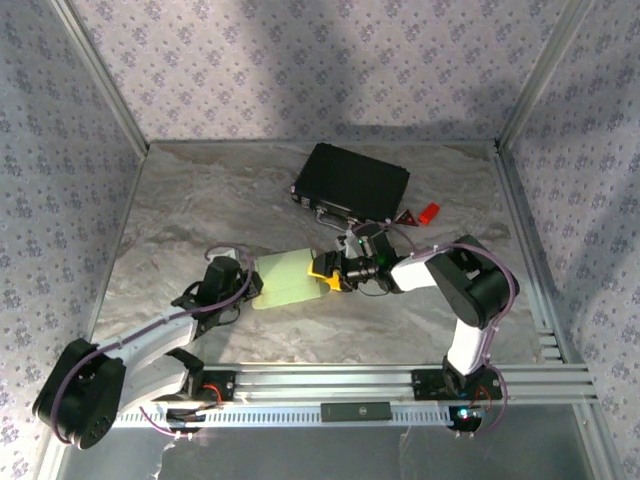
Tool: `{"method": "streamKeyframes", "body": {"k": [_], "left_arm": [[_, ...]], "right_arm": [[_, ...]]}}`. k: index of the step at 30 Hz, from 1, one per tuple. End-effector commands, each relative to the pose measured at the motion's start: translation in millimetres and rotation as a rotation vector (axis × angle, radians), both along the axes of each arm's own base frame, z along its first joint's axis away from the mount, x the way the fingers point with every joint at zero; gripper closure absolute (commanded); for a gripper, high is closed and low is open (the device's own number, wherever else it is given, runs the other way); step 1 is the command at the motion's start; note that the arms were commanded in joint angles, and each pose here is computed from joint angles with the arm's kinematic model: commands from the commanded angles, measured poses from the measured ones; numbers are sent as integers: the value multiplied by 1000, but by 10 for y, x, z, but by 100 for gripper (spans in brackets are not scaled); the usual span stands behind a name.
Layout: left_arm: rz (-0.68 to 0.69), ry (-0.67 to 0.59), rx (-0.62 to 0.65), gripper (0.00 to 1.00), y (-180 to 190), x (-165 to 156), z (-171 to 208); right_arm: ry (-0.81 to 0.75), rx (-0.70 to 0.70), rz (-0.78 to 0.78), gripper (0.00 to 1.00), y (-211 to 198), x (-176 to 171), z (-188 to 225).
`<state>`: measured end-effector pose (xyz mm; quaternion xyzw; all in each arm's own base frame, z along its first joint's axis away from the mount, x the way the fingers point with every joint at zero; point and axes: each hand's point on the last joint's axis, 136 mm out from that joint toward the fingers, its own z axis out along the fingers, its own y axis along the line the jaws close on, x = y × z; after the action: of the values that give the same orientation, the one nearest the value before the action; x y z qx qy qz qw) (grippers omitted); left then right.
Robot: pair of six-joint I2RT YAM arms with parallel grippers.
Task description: Fold the paper box
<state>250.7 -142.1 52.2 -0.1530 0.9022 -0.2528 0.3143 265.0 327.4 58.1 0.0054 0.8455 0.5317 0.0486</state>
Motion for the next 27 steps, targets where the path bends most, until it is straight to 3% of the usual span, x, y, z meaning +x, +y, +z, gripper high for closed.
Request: {"method": "streamKeyframes", "body": {"k": [1, 14, 18, 22, 27], "left_arm": [[21, 172, 142, 89, 310, -350, -481], [16, 152, 130, 89, 285, -314, -429], [20, 142, 125, 88, 288, -292, -378], [22, 118, 115, 80, 286, -259, -258], [21, 55, 79, 60, 257, -213, 85]], "right_arm": [[15, 12, 11, 28, 107, 32, -51], [42, 124, 11, 40, 369, 101, 104], [56, 130, -8, 51, 354, 109, 147], [58, 111, -31, 56, 303, 132, 184], [62, 106, -54, 57, 255, 163, 247]]}}
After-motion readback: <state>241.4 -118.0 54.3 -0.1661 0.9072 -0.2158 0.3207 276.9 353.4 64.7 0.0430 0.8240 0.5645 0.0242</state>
